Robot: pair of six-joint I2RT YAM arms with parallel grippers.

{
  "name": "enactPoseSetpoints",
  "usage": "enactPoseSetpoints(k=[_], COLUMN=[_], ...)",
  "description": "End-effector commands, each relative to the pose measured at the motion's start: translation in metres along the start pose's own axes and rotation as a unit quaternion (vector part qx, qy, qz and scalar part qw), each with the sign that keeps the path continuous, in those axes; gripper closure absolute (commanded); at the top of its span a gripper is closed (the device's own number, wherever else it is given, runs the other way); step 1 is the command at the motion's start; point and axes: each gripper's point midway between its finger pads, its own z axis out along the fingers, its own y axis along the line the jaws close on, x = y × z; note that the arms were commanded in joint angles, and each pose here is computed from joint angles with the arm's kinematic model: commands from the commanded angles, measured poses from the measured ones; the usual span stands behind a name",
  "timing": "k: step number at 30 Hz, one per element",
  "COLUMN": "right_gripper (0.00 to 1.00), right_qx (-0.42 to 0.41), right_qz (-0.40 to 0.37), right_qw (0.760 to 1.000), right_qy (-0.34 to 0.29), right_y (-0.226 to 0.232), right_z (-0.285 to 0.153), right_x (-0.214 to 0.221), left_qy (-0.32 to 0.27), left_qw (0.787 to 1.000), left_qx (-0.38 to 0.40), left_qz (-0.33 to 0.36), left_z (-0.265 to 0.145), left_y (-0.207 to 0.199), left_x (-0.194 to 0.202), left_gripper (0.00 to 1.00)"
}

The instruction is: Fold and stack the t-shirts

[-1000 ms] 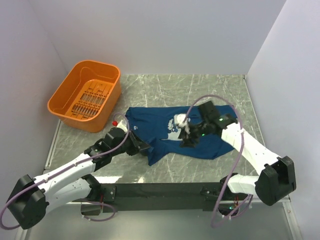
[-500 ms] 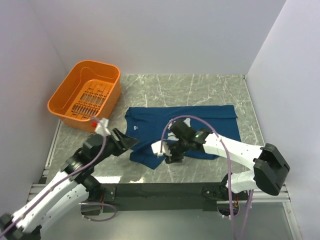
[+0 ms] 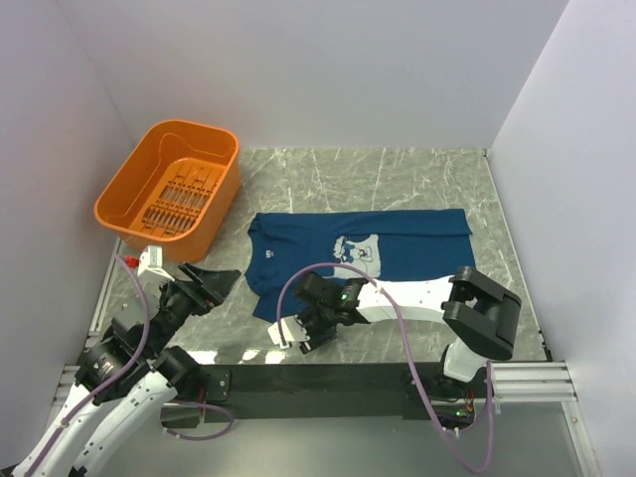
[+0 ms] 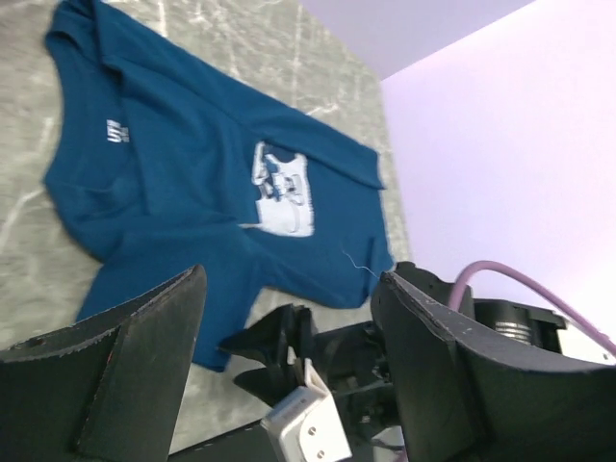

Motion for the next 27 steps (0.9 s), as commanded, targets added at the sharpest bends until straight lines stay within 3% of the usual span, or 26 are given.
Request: enactPoseSetpoints(k=[1, 3, 6, 7, 10, 12, 15, 18, 21, 24, 27], right_gripper=[0.48, 0.5, 0.64, 0.77, 0.95, 0.97, 0.98, 0.98, 1.0, 1.0, 1.0], right_qx=[0.027, 0.024, 0.01, 0.009, 0.014, 0.004, -0.01, -0.016, -0.018, -0.012, -0.009], right_qz=[-0.024, -0.024, -0.017, -0.016, -0.011, -0.002, 0.006, 0.013, 0.031, 0.05, 0.075], right_qw=[0.999, 0.999, 1.0, 1.0, 1.0, 0.999, 0.995, 0.991, 0.987, 0.985, 0.98], right_qy=[-0.01, -0.006, -0.005, -0.006, -0.019, -0.05, -0.101, -0.129, -0.153, -0.168, -0.184], right_y=[-0.019, -0.018, -0.011, -0.011, -0.013, -0.012, -0.009, -0.005, -0.001, -0.004, -0.012], right_z=[0.002, 0.004, 0.009, 0.008, -0.005, -0.021, -0.061, -0.089, -0.099, -0.103, -0.11], right_x=[-0.015, -0.014, -0.01, -0.01, -0.014, -0.017, -0.024, -0.022, -0.019, -0.017, -0.018], left_qy=[-0.028, -0.033, -0.046, -0.052, -0.065, -0.09, -0.09, -0.027, 0.057, 0.109, 0.142], left_qw=[0.999, 0.998, 0.996, 0.992, 0.973, 0.956, 0.916, 0.851, 0.785, 0.749, 0.733], left_qx=[0.004, 0.008, 0.031, 0.04, 0.111, 0.161, 0.219, 0.269, 0.323, 0.343, 0.38], left_qz=[0.034, 0.044, 0.075, 0.104, 0.193, 0.228, 0.323, 0.45, 0.526, 0.556, 0.546], left_z=[-0.009, -0.01, -0.014, -0.016, -0.02, -0.026, -0.026, -0.012, 0.001, 0.015, 0.022], left_y=[-0.006, -0.008, -0.019, -0.022, -0.044, -0.065, -0.083, -0.083, -0.074, -0.055, -0.05], left_x=[-0.018, -0.021, -0.029, -0.032, -0.035, -0.042, -0.035, -0.002, 0.038, 0.066, 0.089], left_gripper=[0.22, 0.22, 0.22, 0.22, 0.18, 0.13, 0.07, 0.07, 0.09, 0.12, 0.16])
